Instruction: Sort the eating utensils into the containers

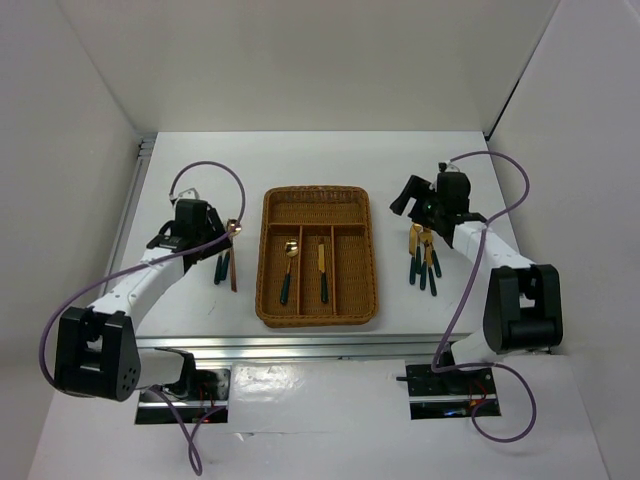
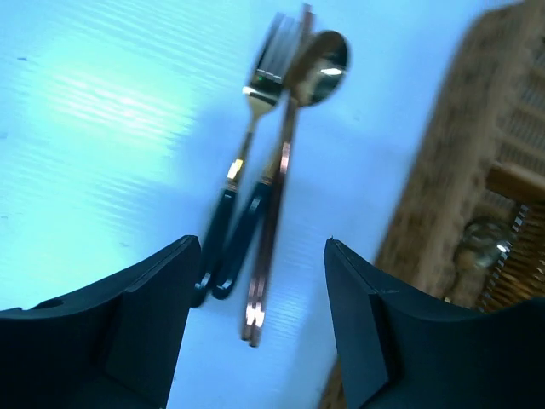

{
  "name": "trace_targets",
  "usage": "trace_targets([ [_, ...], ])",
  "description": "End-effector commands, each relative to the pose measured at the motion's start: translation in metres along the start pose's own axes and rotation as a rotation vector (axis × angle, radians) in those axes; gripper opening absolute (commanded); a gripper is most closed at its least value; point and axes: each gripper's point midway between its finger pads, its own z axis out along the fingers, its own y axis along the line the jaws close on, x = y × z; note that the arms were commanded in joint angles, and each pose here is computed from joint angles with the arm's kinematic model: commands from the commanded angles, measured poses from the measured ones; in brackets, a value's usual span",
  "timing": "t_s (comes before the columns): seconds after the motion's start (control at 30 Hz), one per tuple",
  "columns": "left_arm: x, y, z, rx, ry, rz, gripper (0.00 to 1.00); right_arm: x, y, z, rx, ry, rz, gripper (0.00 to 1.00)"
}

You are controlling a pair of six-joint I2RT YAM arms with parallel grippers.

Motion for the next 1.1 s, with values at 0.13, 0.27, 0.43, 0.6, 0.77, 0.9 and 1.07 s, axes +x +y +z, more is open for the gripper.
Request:
trace_targets([
  [0.13,0.000,0.027,0.025,-0.089,0.026,0.004,0.69,-0.024,0.019,0.012,-0.074,-0.044,-0.002,0.92],
  [0.27,0.007,0.033,0.039,-0.082,0.068,-0.011,0.62,-0.023,0.021,0.014,-0.092,-0.036,-0.003,0.92],
  [0.43,0.007,0.036,0.046,-0.093,0.081,-0.007,0.62,-0.021,0.017,0.017,-0.078,-0.033,-0.010,0.92],
  [0.6,0.012,0.036,0.049,-0.084,0.110,0.016,0.59,-0.018,0.015,0.019,-0.073,-0.024,-0.008,0.92],
  [0.77,0.017,0.038,0.053,-0.093,0.127,0.029,0.58,-0.015,0.015,0.021,-0.077,-0.012,-0.007,0.92],
  [0.9,0.019,0.041,0.055,-0.105,0.132,0.040,0.58,-0.015,0.015,0.021,-0.077,-0.012,-0.007,0.92],
  [1.07,0.021,0.042,0.060,-0.114,0.153,0.051,0.56,-0.015,0.015,0.021,-0.077,-0.012,-0.007,0.92],
])
